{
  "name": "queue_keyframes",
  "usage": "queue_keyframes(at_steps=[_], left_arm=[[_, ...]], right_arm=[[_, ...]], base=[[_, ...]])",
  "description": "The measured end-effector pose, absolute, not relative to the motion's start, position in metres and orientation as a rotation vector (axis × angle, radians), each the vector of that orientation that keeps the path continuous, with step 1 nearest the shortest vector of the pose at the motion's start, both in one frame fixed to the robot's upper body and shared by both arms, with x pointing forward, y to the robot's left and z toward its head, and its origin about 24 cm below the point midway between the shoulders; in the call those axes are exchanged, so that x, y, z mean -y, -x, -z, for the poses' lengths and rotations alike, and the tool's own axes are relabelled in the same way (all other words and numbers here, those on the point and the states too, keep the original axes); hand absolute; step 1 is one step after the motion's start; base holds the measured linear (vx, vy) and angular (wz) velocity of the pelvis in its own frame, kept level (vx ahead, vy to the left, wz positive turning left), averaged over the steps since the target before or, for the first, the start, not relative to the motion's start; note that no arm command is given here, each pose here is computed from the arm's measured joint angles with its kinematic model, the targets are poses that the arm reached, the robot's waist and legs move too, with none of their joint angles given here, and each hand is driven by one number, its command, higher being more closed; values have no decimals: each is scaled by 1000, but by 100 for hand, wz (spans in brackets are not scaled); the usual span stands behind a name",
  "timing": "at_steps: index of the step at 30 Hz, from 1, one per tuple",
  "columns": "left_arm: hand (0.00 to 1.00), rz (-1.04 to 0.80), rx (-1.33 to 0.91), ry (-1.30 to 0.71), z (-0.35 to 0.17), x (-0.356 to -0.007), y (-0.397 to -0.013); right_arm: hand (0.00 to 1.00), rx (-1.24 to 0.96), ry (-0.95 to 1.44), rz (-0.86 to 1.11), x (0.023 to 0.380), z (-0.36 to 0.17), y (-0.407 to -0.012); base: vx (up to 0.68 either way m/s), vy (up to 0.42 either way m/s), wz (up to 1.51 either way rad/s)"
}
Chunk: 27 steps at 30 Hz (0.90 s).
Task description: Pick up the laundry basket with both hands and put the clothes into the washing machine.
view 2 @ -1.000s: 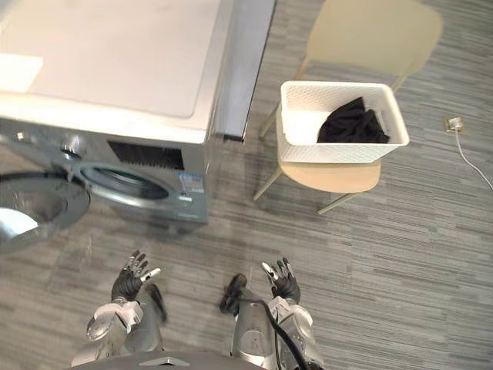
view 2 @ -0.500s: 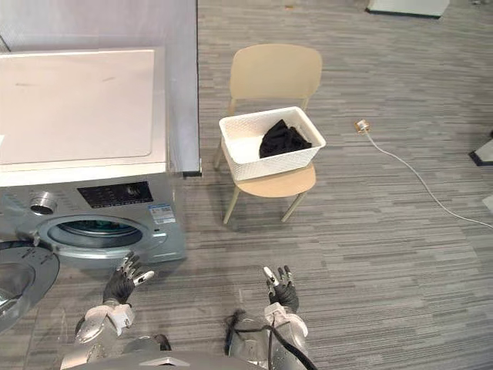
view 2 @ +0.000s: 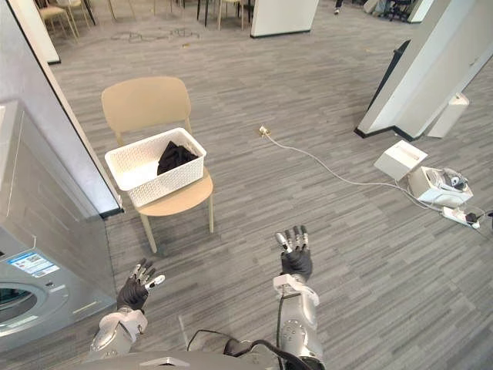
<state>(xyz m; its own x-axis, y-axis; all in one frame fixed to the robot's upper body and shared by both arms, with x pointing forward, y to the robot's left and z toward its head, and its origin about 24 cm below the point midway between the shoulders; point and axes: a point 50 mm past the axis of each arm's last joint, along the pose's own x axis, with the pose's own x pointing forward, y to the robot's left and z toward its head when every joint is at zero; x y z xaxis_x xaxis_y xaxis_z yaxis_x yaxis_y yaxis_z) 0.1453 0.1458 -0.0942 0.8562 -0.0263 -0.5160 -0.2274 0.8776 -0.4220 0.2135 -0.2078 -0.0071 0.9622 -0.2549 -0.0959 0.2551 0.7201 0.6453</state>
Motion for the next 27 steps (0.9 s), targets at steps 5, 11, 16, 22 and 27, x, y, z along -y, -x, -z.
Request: queue_keyframes(at_steps=[5, 11, 16, 22, 27], left_arm=[[0, -132, -554, 502, 94, -149, -128], [0, -108, -479, 520, 81, -144, -144], [0, -218, -501, 552, 88, -157, -135], [0, -216, -488, 487, 86, -170, -143], [0, -199, -512, 465, 91, -169, -143]], right_arm=[[0, 120, -681, 194, 208, -25, -238], [0, 240, -688, 50, 183, -68, -280], [0, 91, -639, -72, 137, -47, -284], [0, 19, -527, -124, 123, -36, -282], [0, 79, -350, -149, 139, -48, -280]], base=[[151, -162, -22], [299, -58, 29], [473, 71, 2], [452, -28, 92], [303, -205, 137]])
